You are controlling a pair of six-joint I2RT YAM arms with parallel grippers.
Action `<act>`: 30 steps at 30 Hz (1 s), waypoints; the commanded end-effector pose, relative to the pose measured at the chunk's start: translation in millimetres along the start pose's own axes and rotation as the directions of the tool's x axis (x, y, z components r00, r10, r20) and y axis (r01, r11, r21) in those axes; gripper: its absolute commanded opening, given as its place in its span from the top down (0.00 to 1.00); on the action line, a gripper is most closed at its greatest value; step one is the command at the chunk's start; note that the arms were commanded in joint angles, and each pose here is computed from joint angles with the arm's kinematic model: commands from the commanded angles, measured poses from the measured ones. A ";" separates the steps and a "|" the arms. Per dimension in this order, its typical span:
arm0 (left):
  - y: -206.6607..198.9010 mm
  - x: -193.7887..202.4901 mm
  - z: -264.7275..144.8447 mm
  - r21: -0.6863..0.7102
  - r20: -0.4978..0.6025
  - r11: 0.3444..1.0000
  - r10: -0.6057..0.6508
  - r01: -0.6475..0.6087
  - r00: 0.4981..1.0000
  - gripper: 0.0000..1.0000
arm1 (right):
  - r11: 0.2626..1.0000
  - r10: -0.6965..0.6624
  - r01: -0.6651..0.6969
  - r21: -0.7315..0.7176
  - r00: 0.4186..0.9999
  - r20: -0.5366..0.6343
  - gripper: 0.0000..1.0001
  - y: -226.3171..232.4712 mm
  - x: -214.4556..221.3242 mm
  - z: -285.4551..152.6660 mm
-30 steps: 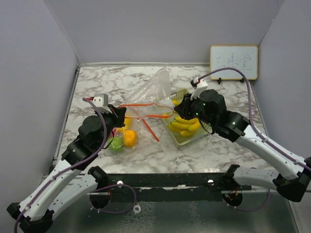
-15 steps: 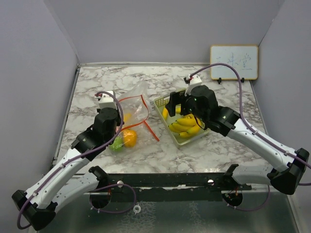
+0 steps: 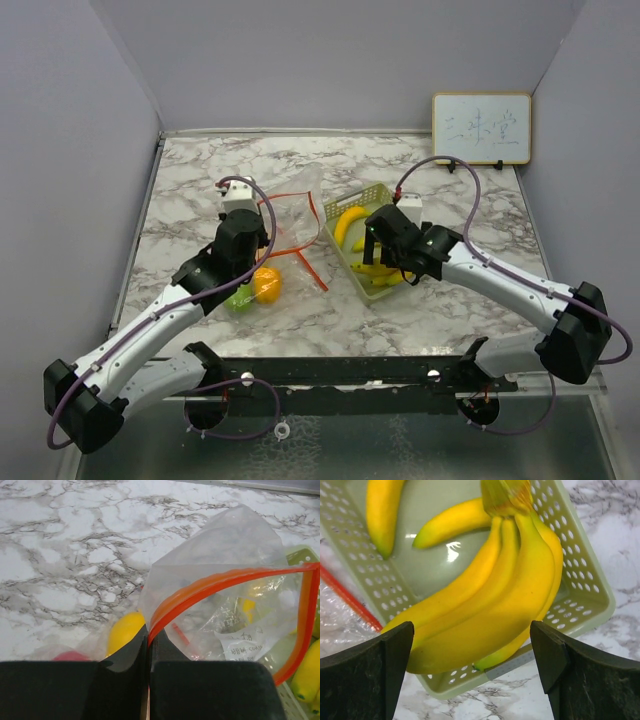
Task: Place the food in the zip-top bag and seal the zipper
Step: Pick up the fake fruit from the bin.
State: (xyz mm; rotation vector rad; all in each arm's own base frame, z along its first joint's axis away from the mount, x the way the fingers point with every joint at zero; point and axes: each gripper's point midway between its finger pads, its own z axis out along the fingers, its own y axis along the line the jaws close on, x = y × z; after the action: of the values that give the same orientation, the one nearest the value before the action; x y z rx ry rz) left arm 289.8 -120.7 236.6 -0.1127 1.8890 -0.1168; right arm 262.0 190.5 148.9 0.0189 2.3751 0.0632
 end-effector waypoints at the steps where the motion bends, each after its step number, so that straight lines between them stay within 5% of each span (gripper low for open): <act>1: -23.5 -6.2 8.0 0.091 0.029 0.995 -0.035 0.032 0.999 1.00 | 0.957 0.184 -0.171 0.235 0.982 -0.036 0.00 -34.1 25.5 4.3; 14: -24.3 1.4 5.4 0.133 0.046 0.991 -0.025 0.019 0.999 1.00 | 0.911 0.214 -0.189 0.366 0.976 -0.028 0.01 -46.7 43.8 26.6; 17: -23.9 1.3 4.6 0.137 0.052 0.990 -0.030 0.023 0.998 1.00 | 0.904 0.211 -0.187 0.385 0.977 -0.020 0.16 -54.9 51.8 29.2; 21: -23.6 2.7 5.2 0.131 0.040 0.991 -0.018 0.012 0.999 1.00 | 0.909 0.193 -0.176 0.377 0.981 -0.006 0.87 -58.0 47.8 25.6; 22: -23.2 2.9 5.2 0.128 0.038 0.992 -0.016 0.012 0.999 1.00 | 0.912 0.190 -0.176 0.370 0.982 0.001 0.96 -57.9 44.4 22.9; 30: -24.6 -0.5 5.8 0.120 0.024 0.993 -0.004 0.001 1.000 1.00 | 0.987 0.089 -0.101 0.126 0.991 0.098 0.98 -36.4 -20.6 -29.5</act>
State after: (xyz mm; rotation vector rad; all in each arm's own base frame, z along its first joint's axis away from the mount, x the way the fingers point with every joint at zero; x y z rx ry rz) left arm 293.9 -140.8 226.6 -0.0478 1.8606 -0.2155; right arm 244.0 139.8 116.9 0.3555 2.3957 -0.2234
